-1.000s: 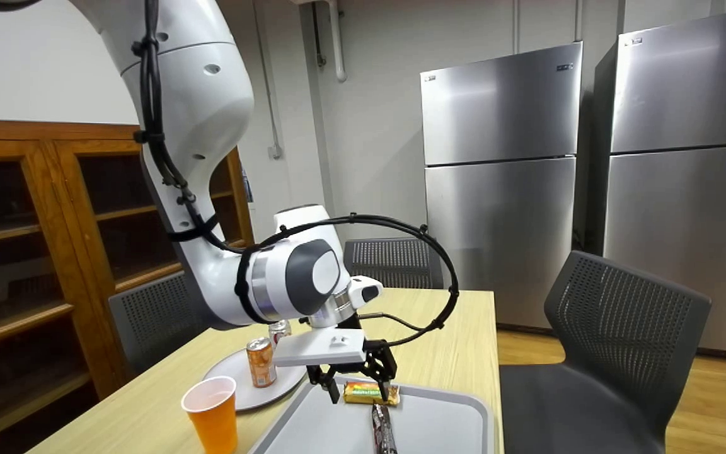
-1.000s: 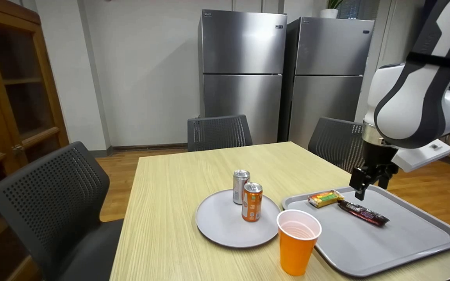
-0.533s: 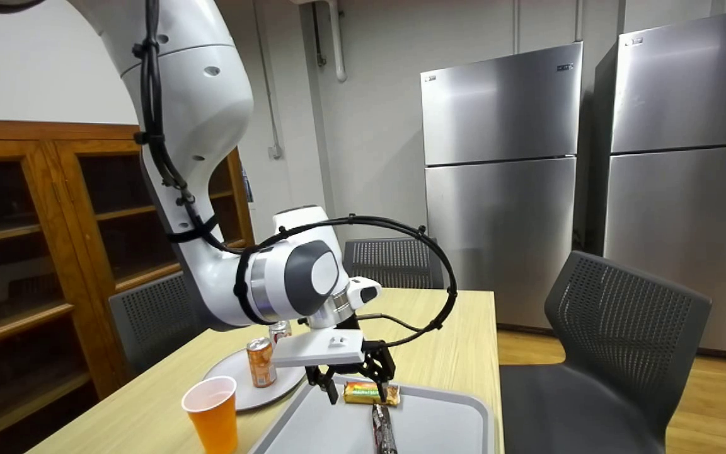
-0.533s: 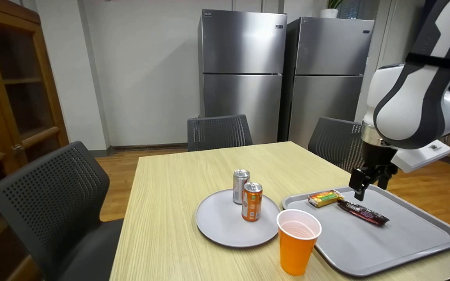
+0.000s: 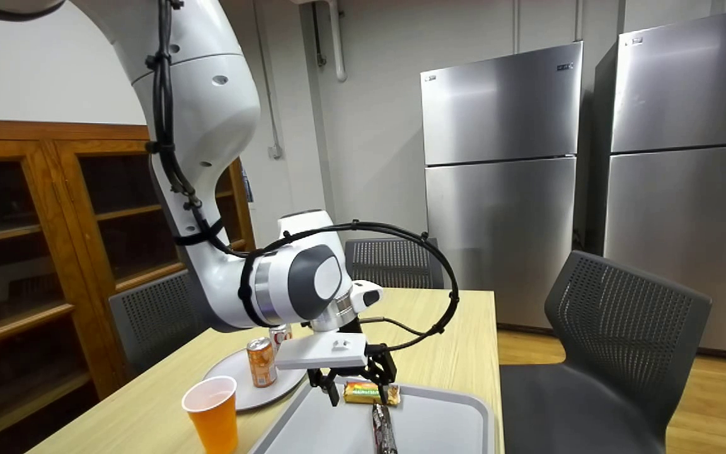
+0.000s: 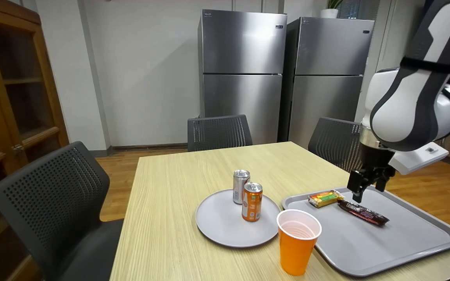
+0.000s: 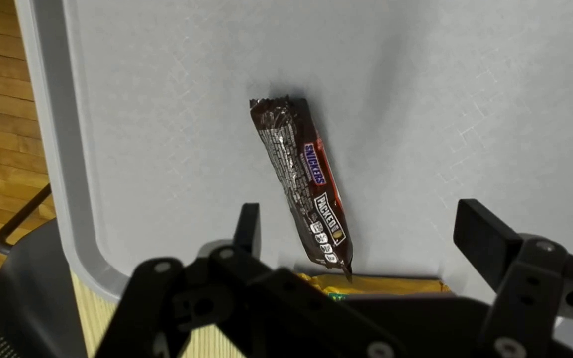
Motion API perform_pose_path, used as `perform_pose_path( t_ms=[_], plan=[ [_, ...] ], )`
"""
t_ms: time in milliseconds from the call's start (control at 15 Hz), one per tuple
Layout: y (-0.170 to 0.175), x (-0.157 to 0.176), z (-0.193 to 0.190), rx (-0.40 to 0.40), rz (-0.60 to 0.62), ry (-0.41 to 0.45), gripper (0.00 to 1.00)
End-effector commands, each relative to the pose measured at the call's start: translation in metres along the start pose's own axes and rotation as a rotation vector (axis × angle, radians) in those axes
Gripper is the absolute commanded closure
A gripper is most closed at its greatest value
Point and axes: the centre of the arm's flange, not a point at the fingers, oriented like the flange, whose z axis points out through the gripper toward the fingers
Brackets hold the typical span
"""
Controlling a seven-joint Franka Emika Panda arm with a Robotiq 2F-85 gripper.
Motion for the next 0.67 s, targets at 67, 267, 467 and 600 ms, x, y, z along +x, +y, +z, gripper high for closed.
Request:
perform_pose_path(
  t_ms=[67, 267, 467, 600],
  plan=[
    [0.016, 0.02, 0.019, 0.04, -0.018, 0.011, 0.0],
    [0.021, 0.027, 0.028, 0.044, -0.037, 0.015, 0.0],
    [0.025, 0.032, 0.039, 0.036, -0.067, 0.013, 0.0],
    [0.026, 0.036, 0.046, 0.036, -0.08, 0.01, 0.0]
  ],
)
